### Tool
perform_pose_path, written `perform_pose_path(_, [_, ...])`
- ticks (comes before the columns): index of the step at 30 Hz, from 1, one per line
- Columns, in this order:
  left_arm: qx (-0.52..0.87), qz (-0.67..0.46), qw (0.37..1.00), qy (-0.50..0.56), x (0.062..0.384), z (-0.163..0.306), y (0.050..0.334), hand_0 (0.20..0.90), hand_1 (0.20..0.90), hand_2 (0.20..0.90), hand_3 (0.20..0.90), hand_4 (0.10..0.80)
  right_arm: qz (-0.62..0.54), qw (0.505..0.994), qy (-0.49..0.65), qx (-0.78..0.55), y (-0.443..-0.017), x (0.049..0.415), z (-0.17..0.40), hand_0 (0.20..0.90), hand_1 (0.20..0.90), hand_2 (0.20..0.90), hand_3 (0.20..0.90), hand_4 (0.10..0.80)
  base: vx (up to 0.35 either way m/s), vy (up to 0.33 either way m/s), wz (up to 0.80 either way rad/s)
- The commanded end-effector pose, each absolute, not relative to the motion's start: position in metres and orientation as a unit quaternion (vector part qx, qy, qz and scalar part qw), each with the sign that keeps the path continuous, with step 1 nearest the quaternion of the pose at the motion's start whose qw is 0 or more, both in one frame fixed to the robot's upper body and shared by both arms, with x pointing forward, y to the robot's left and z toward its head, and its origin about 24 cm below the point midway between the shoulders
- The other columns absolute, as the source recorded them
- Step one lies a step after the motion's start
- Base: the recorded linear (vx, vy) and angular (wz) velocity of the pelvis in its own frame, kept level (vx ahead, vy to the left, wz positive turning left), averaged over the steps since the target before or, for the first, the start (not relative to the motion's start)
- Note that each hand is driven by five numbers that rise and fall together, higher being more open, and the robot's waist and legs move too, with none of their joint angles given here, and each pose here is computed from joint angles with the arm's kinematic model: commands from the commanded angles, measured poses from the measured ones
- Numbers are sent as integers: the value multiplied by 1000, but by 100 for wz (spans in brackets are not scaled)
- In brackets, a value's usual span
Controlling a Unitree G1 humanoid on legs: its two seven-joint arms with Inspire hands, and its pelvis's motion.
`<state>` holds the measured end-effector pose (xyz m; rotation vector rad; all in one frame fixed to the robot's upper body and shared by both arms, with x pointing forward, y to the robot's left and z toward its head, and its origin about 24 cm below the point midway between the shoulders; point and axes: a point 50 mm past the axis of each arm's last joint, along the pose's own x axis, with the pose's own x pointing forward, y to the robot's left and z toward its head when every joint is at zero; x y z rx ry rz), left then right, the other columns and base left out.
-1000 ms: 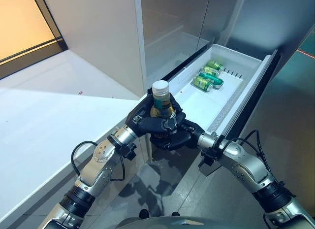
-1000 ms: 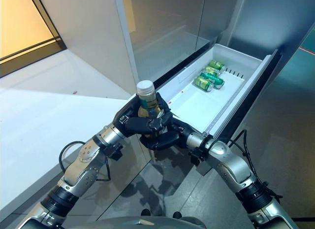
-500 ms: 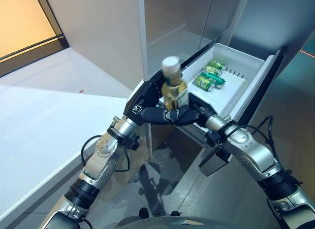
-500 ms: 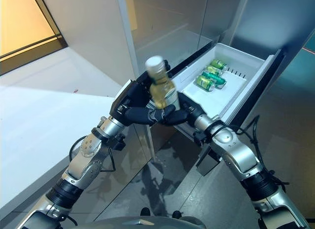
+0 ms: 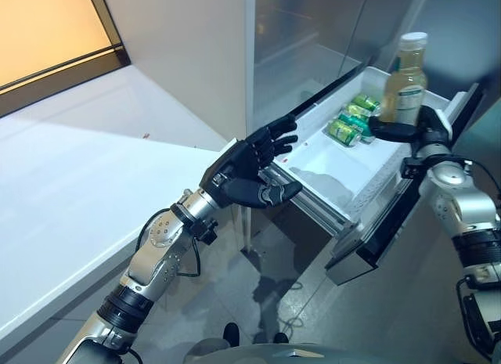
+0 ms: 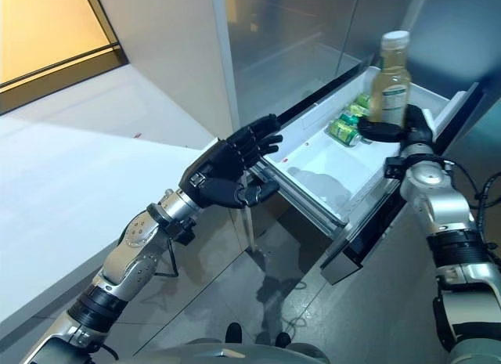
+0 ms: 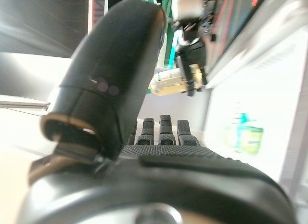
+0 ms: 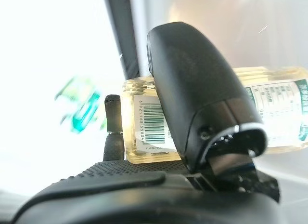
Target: Put drinks into fridge and close the fridge
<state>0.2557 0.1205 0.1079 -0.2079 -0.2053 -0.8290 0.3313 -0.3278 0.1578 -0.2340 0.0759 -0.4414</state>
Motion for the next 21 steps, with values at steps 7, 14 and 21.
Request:
perform_pose_path(7, [-127, -483, 853, 151, 211, 30, 124, 900, 900, 900, 900, 800, -324, 914, -123, -211, -371, 333, 280, 300, 300, 300, 200, 100, 62, -4, 20])
perform_pose_path(14, [-54, -384, 881, 272, 202, -29, 155, 900, 900, 900, 900, 800, -360, 903, -61, -224, -391, 335, 266, 300, 300, 300, 200, 100, -88, -5, 27])
perform_pose_path(21, [37, -233, 922, 308, 196, -69, 196, 900, 900, 900, 900, 800, -339, 911, 8, -234, -388, 340, 239, 300, 300, 300, 200, 100, -108, -37, 13])
